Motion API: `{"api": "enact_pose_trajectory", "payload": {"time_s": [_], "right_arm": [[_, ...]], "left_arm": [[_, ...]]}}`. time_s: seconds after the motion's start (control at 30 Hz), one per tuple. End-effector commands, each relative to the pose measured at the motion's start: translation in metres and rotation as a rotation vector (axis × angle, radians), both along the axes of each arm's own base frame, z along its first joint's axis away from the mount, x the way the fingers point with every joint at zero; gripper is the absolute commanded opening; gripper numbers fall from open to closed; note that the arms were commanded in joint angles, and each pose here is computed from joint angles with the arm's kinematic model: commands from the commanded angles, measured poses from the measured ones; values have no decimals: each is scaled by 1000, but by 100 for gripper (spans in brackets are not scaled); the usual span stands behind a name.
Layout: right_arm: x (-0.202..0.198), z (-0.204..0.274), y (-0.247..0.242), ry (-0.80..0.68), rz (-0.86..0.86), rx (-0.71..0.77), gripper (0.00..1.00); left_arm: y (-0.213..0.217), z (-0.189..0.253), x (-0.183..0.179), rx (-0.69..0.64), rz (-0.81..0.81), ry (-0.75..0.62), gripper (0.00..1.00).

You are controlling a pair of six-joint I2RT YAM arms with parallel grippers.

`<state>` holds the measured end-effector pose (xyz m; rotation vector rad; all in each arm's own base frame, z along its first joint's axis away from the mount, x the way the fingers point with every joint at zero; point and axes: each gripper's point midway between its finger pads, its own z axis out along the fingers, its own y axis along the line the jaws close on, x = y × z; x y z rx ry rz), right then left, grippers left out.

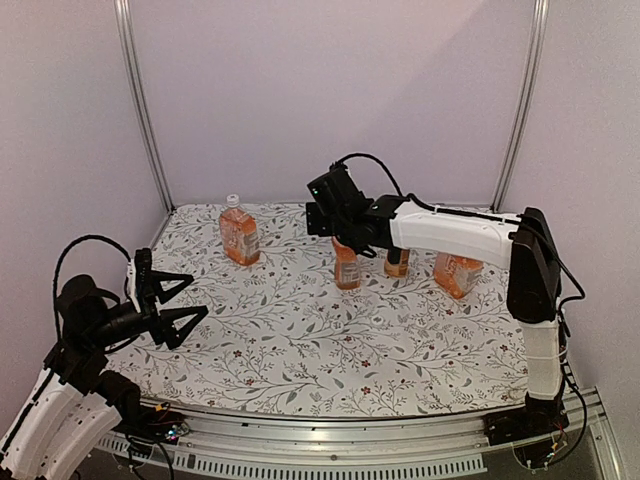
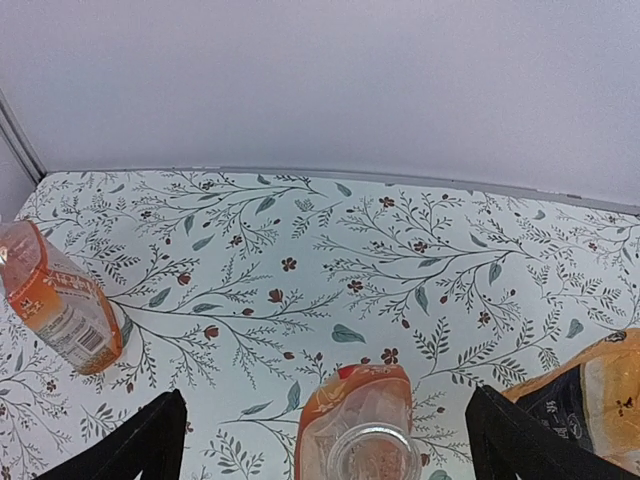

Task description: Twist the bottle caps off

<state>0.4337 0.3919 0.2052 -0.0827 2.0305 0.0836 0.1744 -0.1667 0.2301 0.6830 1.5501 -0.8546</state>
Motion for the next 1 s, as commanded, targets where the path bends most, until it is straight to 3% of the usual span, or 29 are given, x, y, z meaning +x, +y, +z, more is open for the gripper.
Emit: {"api": "enact_pose_trajectory", "payload": {"time_s": [0.0, 0.13, 0.23, 0.3, 0.37, 0.43, 0.5, 0.6, 0.7, 0.77, 0.97], "right_arm": [[-1, 42, 1, -31, 65, -64, 99], [-10, 79, 1, -58, 149, -68, 99], [-29, 102, 16, -38, 312, -2, 99], [-57, 118, 46, 7, 580, 126, 99], [-116, 158, 78, 24, 966, 378, 99], [-166, 188, 83, 39, 1206, 535, 97], [-178, 195, 77, 71, 1209, 568, 96], [-162, 187, 56, 40, 1024, 481, 97], [-144, 177, 29, 37, 846, 396, 97], [-144, 174, 20, 50, 810, 378, 97], [-156, 166, 11, 80, 787, 378, 97]], "left_arm": [[2, 3, 0, 4, 4, -14, 100], [3, 3, 3, 7, 19, -10, 100], [8, 2, 11, 19, 66, 6, 100], [12, 2, 17, 51, 105, 37, 99], [16, 3, 24, 113, 138, 64, 97], [19, 9, 28, 186, 148, 89, 95], [20, 14, 34, 273, 148, 119, 94], [22, 29, 48, 431, 125, 160, 96], [23, 13, 67, 643, 41, 306, 99], [18, 15, 77, 745, -63, 333, 100], [16, 42, 197, 836, 99, 239, 100]]}}
